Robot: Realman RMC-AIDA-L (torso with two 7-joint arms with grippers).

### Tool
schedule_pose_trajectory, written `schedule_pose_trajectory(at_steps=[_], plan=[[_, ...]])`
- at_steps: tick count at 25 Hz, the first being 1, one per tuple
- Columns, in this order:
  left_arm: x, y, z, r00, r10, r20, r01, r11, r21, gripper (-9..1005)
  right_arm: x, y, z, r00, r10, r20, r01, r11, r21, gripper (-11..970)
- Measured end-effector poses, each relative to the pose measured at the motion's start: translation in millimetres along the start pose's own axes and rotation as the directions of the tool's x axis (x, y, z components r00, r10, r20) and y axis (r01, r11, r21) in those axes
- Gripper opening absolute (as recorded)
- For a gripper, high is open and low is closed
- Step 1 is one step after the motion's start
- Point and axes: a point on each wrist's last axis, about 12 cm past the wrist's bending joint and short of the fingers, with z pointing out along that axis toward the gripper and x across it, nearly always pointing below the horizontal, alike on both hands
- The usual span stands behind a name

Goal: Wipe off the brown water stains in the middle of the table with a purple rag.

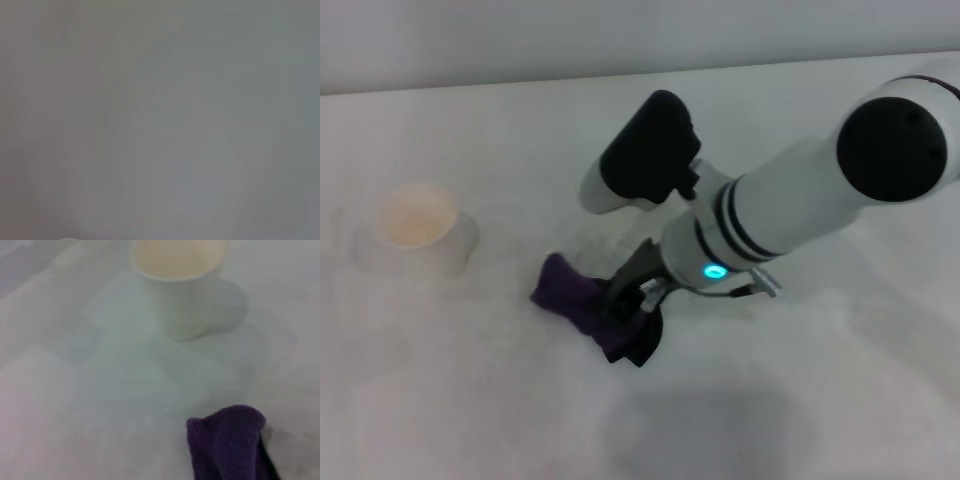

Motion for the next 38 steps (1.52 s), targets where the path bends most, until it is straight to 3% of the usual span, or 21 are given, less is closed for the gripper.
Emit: schedule_pose_trajectory(at_steps=[5, 9, 16, 19, 25, 33, 38], plan=[[-0.7, -1.1, 1.3, 1.0, 0.0, 0.004, 0.0, 1.0, 0.004, 893, 20.2, -38.1, -6.7, 0.993, 0.115, 0.014, -0.116, 0.988, 0.099, 138], [-0.9, -1.3, 1.3, 1.0, 0.0, 0.006, 0.0, 1.0, 0.004, 893, 42.3, -68.2, -26.0, 0.978, 0.201, 0.052, -0.207, 0.96, 0.189, 147], [-0.3, -0.1, -0.1, 1.0, 0.0, 0.003, 0.0, 1.0, 0.001, 893, 83.1, -106.2, -63.2, 0.924, 0.365, 0.118, -0.383, 0.895, 0.23, 164], [-0.4, -0.3, 0.1, 1.0, 0.0, 0.004, 0.0, 1.0, 0.002, 893, 90.9, -107.8, -63.9, 0.912, 0.386, 0.136, -0.407, 0.895, 0.186, 171], [-0.8, -2.2, 1.5, 1.0, -0.003, 0.005, 0.003, 1.0, 0.006, 893, 88.3, -97.4, -53.5, 0.938, 0.311, 0.154, -0.323, 0.945, 0.059, 186], [-0.9, -2.5, 1.8, 1.0, -0.004, 0.006, 0.003, 1.0, 0.007, 893, 81.2, -100.3, -74.0, 0.902, 0.261, 0.344, -0.275, 0.961, -0.008, 205], [-1.0, -2.2, 1.7, 1.0, -0.003, 0.007, 0.003, 1.0, 0.007, 893, 86.7, -108.4, -89.9, 0.803, 0.265, 0.534, -0.273, 0.96, -0.067, 442]])
